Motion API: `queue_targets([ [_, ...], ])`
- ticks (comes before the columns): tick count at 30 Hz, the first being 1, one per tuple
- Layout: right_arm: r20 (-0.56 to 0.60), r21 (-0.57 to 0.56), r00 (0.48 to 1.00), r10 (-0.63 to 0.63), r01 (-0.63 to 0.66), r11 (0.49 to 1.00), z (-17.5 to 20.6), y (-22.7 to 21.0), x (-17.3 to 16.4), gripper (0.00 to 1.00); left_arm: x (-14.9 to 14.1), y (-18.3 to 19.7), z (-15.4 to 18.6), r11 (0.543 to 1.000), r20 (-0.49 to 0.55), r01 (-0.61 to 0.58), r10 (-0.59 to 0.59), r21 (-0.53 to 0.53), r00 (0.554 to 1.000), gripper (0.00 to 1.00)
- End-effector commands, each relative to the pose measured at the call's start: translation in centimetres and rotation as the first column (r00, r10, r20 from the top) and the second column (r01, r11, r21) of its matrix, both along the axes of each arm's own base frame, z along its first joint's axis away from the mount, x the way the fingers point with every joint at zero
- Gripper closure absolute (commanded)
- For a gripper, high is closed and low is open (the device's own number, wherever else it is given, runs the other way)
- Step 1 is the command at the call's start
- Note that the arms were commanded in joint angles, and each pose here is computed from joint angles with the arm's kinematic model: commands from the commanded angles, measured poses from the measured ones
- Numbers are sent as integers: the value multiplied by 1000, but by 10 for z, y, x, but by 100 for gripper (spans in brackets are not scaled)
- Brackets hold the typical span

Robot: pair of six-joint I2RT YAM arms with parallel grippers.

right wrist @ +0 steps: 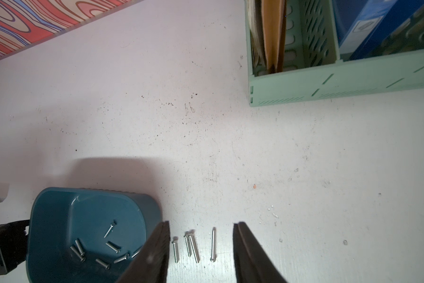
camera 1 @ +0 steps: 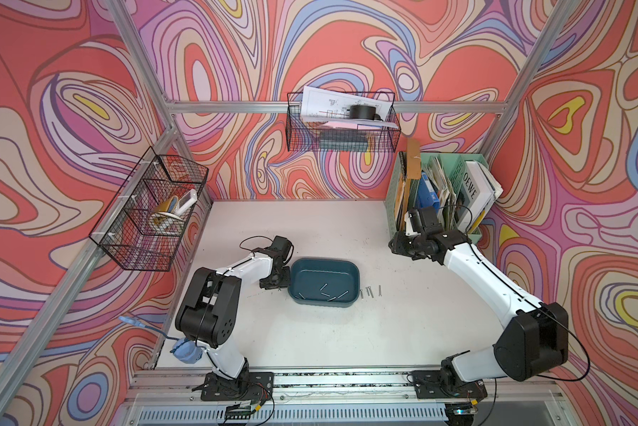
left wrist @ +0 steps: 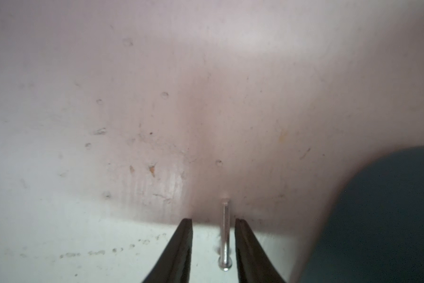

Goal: Take out the screws from the storage box
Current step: Place the screw at the center of the board, then pick up the screw from the storage box.

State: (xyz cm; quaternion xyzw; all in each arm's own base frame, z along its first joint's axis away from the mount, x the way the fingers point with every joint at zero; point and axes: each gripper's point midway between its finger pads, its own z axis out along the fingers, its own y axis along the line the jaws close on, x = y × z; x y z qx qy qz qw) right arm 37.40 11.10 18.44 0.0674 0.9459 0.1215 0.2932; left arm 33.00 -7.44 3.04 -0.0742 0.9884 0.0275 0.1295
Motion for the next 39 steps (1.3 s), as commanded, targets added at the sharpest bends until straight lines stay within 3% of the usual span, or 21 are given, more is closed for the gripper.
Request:
queue_targets([
  [1, -11, -9, 1000, 18, -18, 1000, -7, 2, -1, 56, 15, 10, 44, 999, 70, 10, -13, 39, 997, 60],
  [5, -3, -9, 1000, 21, -21, 1000, -7, 2, -2, 56, 25, 11, 93, 999, 162, 15, -20, 36, 987, 56],
  [8, 9, -11, 1000, 17, -17, 1000, -6, 1, -2, 56, 27, -3, 130, 998, 240, 41, -28, -48, 970, 56],
  [13, 14, -15, 1000, 20, -20, 1000, -7, 0, -2, 56, 19, -72, 158, 959, 296, 273, -240, -77, 925, 55],
  [17, 13, -26, 1000, 26, -26, 999, -8, -1, -2, 56, -1, -144, 141, 861, 216, 505, -482, -60, 849, 53],
  [20, 12, -36, 999, 30, -29, 999, -10, -2, -3, 56, -7, -167, 118, 819, 150, 572, -562, -32, 813, 55],
  [27, 1, -67, 999, 35, -35, 997, -16, -7, -8, 56, -8, -184, 72, 762, 37, 646, -645, -52, 763, 56],
  [34, -7, -89, 999, 45, -45, 995, -21, -10, -12, 56, -19, -177, 36, 711, -74, 703, -702, -23, 708, 53],
  [39, -13, -92, 999, 47, -48, 995, -23, -10, -15, 56, -29, -174, 20, 707, -111, 705, -705, -47, 700, 54],
])
